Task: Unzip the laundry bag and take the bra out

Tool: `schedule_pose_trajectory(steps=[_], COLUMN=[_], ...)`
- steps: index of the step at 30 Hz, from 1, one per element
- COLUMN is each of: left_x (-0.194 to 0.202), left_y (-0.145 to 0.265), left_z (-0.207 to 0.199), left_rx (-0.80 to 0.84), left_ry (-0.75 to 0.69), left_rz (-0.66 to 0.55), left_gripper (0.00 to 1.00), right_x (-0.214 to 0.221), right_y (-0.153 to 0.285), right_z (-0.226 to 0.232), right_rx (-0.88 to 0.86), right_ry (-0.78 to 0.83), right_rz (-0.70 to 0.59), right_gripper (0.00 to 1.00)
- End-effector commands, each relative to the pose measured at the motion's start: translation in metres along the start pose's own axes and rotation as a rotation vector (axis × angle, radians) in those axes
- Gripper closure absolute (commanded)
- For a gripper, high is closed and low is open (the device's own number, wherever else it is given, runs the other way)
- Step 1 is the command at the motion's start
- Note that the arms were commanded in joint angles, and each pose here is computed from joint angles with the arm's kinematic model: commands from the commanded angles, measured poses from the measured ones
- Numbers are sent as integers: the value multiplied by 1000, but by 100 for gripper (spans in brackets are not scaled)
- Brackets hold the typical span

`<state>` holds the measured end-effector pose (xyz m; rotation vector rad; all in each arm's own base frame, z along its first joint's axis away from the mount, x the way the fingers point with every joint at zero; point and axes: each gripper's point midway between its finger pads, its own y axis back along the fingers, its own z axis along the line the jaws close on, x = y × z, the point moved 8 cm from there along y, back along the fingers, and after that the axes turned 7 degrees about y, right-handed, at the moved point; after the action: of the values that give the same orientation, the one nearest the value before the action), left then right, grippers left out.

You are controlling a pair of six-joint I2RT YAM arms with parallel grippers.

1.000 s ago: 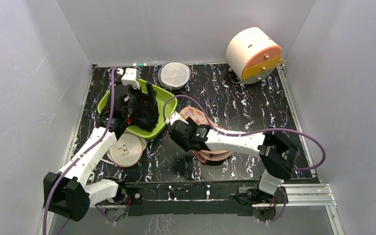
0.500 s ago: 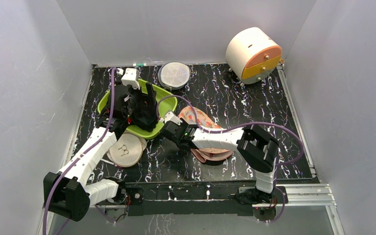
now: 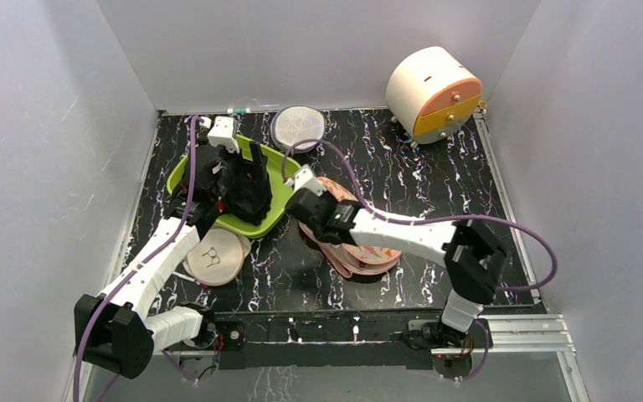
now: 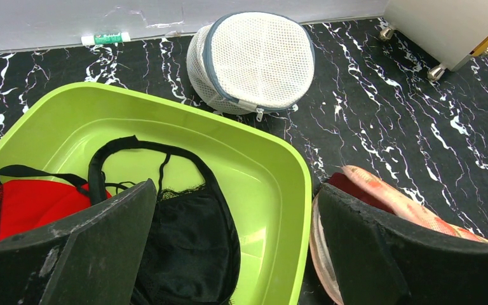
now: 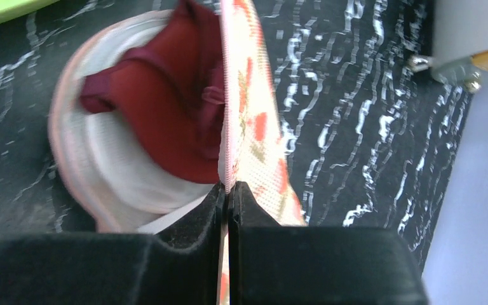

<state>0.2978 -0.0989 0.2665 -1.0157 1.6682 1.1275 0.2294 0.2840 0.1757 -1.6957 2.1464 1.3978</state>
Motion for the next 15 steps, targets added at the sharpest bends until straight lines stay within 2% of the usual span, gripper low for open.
schedule_pose_trajectory(steps=[1, 5, 8, 13, 15], left_x=[-9, -7, -7, -6, -6], left_y=[6, 5, 5, 4, 4], left_z=[-2, -2, -2, -4, -4], left_rx=[21, 21, 25, 35, 42], left_ry=[-2, -2, -1, 4, 5], left_rz=[-48, -42, -41, -36, -33], left_gripper=[2, 2, 2, 2, 2], right_x=[-1, -6, -6, 6, 18], right_y=[-3, -11, -22, -45, -61], right_z=[-58, -85, -104, -129, -141], right_rx=[89, 98, 141, 214, 283], right_ry=[-151, -190, -195, -266, -313], right_rz=[-15, -37, 0, 53, 83], right_gripper=[100, 100, 100, 94, 88])
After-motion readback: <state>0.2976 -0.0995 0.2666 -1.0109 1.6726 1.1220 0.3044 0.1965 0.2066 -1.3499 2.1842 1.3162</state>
